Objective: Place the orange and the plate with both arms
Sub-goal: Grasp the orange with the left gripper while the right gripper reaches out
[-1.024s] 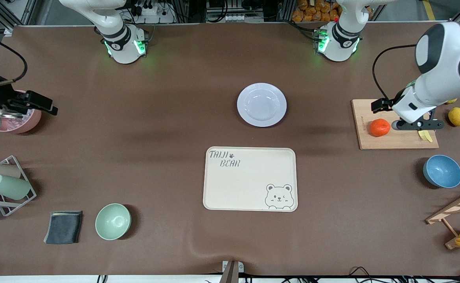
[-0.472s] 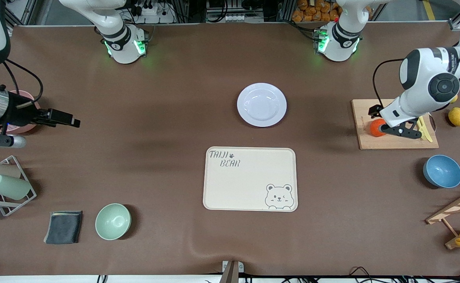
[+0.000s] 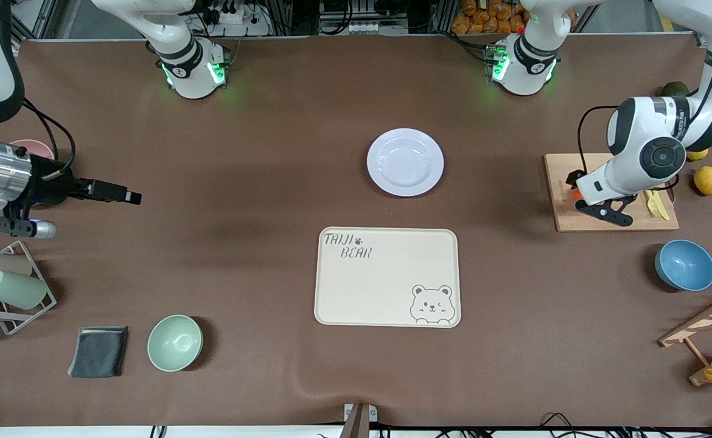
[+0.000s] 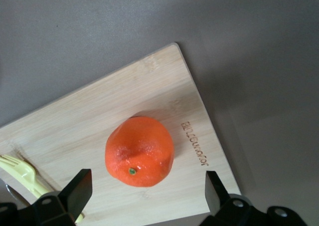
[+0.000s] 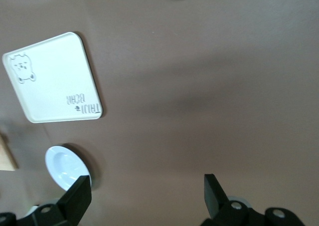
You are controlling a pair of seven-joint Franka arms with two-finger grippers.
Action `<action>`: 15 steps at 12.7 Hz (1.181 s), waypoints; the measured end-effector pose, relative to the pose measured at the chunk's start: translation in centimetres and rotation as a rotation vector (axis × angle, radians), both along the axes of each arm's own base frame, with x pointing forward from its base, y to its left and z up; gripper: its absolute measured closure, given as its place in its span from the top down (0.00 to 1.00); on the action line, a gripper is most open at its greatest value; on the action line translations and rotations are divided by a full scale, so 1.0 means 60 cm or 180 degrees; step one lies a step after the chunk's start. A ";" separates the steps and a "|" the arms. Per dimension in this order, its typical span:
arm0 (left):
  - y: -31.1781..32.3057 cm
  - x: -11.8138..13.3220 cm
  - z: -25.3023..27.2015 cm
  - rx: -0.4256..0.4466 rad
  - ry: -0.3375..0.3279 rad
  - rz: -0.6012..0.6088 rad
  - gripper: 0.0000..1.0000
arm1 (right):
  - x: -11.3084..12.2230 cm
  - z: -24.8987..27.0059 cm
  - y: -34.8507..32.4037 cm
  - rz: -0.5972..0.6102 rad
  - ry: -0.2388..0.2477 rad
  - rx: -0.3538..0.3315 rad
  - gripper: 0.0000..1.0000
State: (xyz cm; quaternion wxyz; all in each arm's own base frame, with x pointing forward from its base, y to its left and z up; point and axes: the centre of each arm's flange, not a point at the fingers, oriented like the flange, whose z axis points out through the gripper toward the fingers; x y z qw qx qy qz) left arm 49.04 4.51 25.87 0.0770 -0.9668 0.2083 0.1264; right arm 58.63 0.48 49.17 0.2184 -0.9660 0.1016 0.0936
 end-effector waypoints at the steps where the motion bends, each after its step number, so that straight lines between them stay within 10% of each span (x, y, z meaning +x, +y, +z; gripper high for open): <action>1: 0.006 0.000 -0.006 -0.0016 0.0000 -0.0008 1.00 | 0.000 -0.009 0.000 -0.0050 0.0011 0.0039 1.00; 10: 0.047 -0.011 -0.101 -0.0036 0.0160 -0.0049 1.00 | 0.003 -0.095 0.015 -0.0544 0.0132 0.0505 1.00; 12: 0.068 -0.012 -0.108 -0.0022 0.0135 -0.0036 0.78 | -0.001 -0.121 0.021 -0.0643 0.0196 0.0625 1.00; 15: 0.068 -0.006 -0.102 -0.0023 0.0097 -0.0057 0.74 | -0.005 -0.146 0.032 -0.0760 0.0252 0.0758 1.00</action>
